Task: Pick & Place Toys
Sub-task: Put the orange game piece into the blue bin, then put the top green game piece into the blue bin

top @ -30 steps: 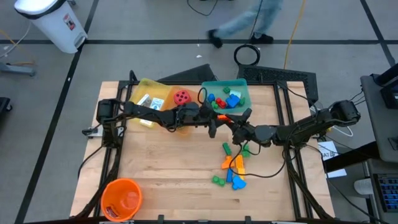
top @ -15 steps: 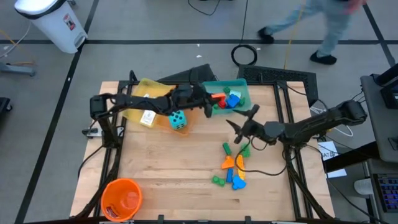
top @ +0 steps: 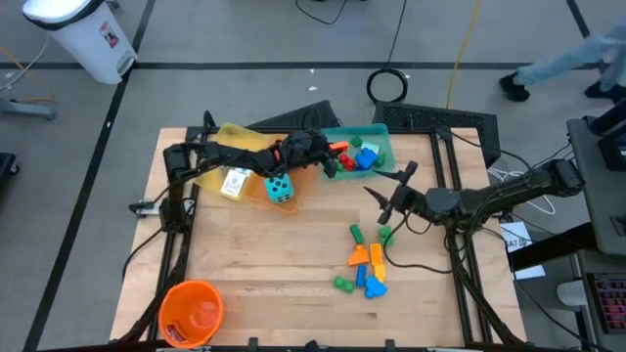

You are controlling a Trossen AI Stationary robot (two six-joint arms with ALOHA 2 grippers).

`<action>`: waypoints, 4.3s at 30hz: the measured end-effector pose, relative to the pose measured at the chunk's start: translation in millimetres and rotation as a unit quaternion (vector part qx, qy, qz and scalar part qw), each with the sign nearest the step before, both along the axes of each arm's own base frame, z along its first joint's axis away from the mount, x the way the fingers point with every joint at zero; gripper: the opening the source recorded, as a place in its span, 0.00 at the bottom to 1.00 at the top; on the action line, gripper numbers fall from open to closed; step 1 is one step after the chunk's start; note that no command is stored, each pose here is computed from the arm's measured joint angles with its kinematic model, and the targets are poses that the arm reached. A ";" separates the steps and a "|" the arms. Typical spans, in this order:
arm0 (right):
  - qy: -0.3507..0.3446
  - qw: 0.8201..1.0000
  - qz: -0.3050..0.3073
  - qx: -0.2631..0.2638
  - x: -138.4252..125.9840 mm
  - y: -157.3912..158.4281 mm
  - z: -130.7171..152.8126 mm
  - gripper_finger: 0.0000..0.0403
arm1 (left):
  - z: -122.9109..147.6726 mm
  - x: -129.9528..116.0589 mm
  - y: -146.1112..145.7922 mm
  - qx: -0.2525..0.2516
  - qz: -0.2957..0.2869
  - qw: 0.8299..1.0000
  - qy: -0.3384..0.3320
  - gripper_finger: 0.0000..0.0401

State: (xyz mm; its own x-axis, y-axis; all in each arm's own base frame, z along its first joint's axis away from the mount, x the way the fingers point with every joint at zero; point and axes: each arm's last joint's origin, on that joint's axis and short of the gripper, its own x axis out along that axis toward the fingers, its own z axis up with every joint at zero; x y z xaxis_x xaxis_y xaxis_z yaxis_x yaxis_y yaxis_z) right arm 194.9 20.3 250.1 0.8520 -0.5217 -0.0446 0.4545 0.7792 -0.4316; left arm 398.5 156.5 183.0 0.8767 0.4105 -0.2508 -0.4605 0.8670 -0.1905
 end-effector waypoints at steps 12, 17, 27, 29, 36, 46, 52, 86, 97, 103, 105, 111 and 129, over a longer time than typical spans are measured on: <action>0.008 1.000 -0.013 0.019 3.1 -4.4 -6.0 0.54 | -4.4 5.1 -1.3 0.024 0.090 0.996 0.005 0.66; 0.016 0.999 0.004 0.049 3.6 -9.0 -10.4 0.55 | -4.5 7.4 -7.1 0.026 0.076 0.997 0.006 0.84; 0.054 0.990 0.076 0.108 1.0 -12.8 -18.9 0.55 | -6.4 12.1 -22.3 0.032 0.055 0.998 0.021 0.96; 0.069 0.988 0.073 0.116 -2.2 -12.7 -20.9 0.55 | -6.7 13.0 -25.3 0.034 0.050 0.998 0.023 0.96; 0.165 0.959 0.122 0.196 -18.4 1.7 -38.2 0.58 | -1.6 14.4 -33.7 0.022 -0.004 1.000 0.019 0.96; 0.275 0.855 0.142 0.417 -40.3 27.1 -60.8 0.73 | -2.6 13.7 -34.4 0.013 -0.014 0.999 0.027 0.96; 0.302 0.800 0.176 0.488 -45.5 41.6 -80.1 0.72 | -2.6 13.6 -34.3 0.009 -0.013 1.000 0.025 0.96; 0.218 0.912 0.111 0.328 -57.6 25.4 -128.4 0.62 | -4.0 13.3 -34.4 0.005 -0.013 0.999 0.032 0.96; 0.213 0.918 0.087 0.323 -56.4 24.3 -131.2 0.62 | -4.1 13.3 -34.4 0.005 -0.013 0.999 0.032 0.96; 0.210 0.918 0.087 0.325 -54.6 25.1 -142.7 0.56 | -4.4 13.2 -34.4 0.004 -0.013 0.999 0.033 0.96; 0.198 0.920 0.094 0.326 -53.2 25.6 -144.9 0.51 | -4.4 13.2 -34.5 0.004 -0.013 0.999 0.033 0.96; 0.171 0.927 0.117 0.314 -49.6 27.0 -149.3 0.39 | -4.4 13.2 -34.5 0.004 -0.013 0.999 0.033 0.96; 0.149 0.934 0.146 0.289 -38.5 31.7 -153.0 0.27 | -4.7 13.1 -34.5 0.004 -0.013 0.999 0.035 0.96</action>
State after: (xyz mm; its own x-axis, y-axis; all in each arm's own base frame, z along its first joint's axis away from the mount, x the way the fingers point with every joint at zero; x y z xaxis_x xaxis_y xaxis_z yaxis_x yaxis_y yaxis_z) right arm 156.4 52.0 97.1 0.8585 -0.0853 -0.5056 0.1135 0.9932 0.0250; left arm 411.6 122.0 178.3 0.8677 0.3900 -0.3081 -0.4498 0.8800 -0.1527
